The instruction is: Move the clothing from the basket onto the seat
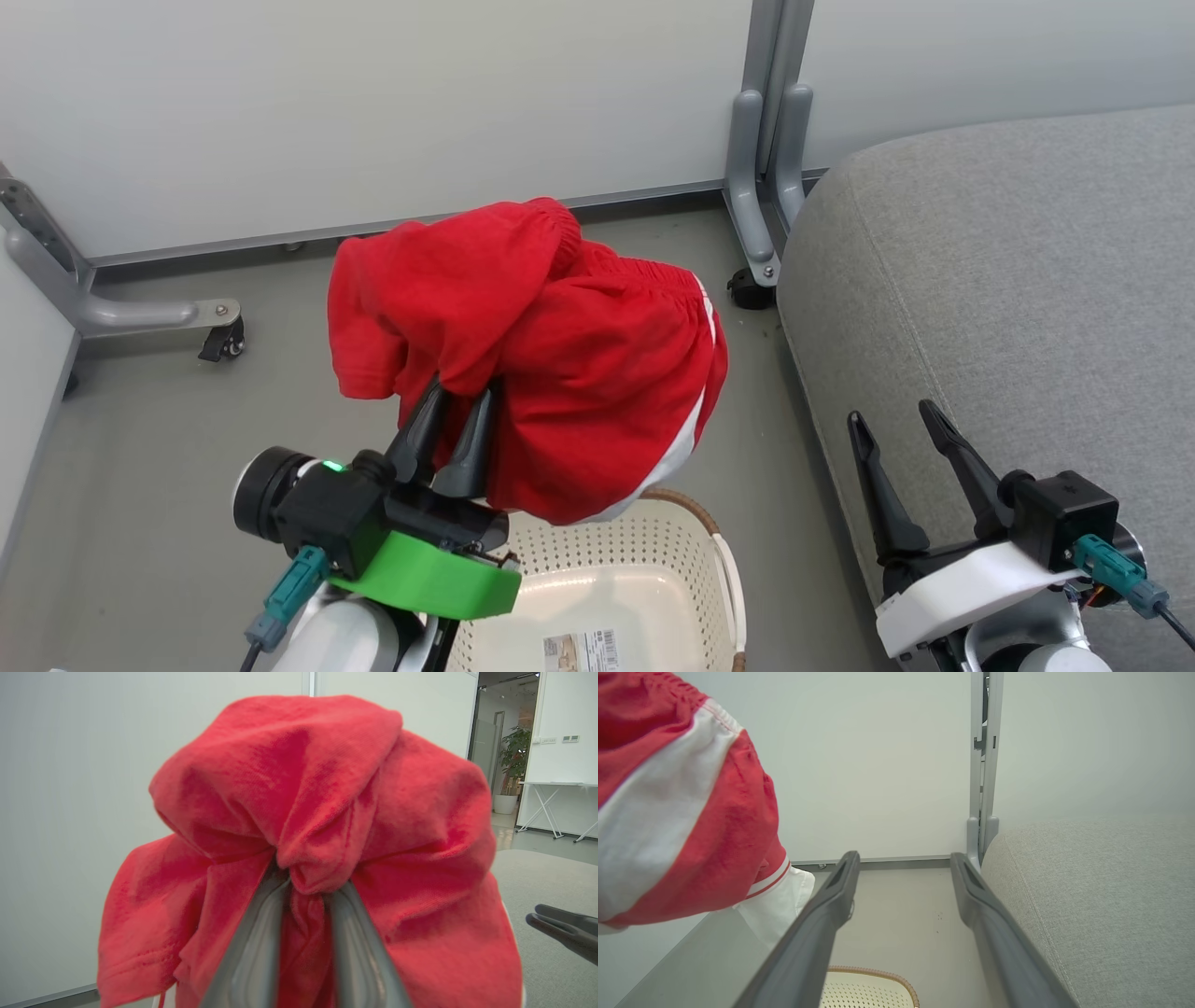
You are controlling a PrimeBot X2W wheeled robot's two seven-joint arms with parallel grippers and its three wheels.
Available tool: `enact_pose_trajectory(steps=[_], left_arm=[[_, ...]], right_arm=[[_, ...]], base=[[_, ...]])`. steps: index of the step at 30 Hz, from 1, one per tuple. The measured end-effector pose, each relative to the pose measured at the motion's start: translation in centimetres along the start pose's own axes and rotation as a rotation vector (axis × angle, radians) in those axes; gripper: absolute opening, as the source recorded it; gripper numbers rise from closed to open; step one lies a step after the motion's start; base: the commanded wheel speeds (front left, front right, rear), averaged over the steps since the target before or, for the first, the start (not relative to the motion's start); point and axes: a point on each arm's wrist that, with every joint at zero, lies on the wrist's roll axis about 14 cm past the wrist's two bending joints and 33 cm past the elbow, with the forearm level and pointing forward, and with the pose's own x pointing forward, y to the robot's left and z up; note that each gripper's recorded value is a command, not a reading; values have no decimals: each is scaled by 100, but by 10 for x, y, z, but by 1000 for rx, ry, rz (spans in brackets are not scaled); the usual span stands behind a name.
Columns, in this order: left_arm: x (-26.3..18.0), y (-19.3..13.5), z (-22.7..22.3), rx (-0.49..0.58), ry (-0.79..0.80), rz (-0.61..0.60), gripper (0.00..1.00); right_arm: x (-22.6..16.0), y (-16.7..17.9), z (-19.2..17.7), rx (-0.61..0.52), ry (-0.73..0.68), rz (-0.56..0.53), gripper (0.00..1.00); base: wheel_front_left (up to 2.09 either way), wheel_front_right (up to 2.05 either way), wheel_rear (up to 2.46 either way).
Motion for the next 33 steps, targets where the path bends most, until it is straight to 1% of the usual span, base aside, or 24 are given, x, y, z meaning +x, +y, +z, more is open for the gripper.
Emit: enact_pose_trajectory(steps=[4,8,11,16,21,24,33], left_arm=[[0,0,0,-2,1,0,0],[-1,0,-1,-3,4,1,0],[-1,1,-2,-5,6,2,0],[-1,0,-5,-8,15,0,0],[-1,-2,-8,-12,23,-9,0],[-1,-5,-7,-14,22,-19,0],[-3,-15,-7,-23,27,-53,0]], right_arm=[[1,2,-1,1,5,5,100],[2,14,-1,7,9,41,100],[3,34,-1,30,19,107,100],[4,82,6,91,21,268,100],[7,113,15,113,7,392,100],[12,124,15,112,10,437,100],[36,147,11,113,-1,520,100]], base=[[0,0,0],[0,0,0],[0,0,0],[0,0,0],[0,0,0],[0,0,0],[0,0,0]])
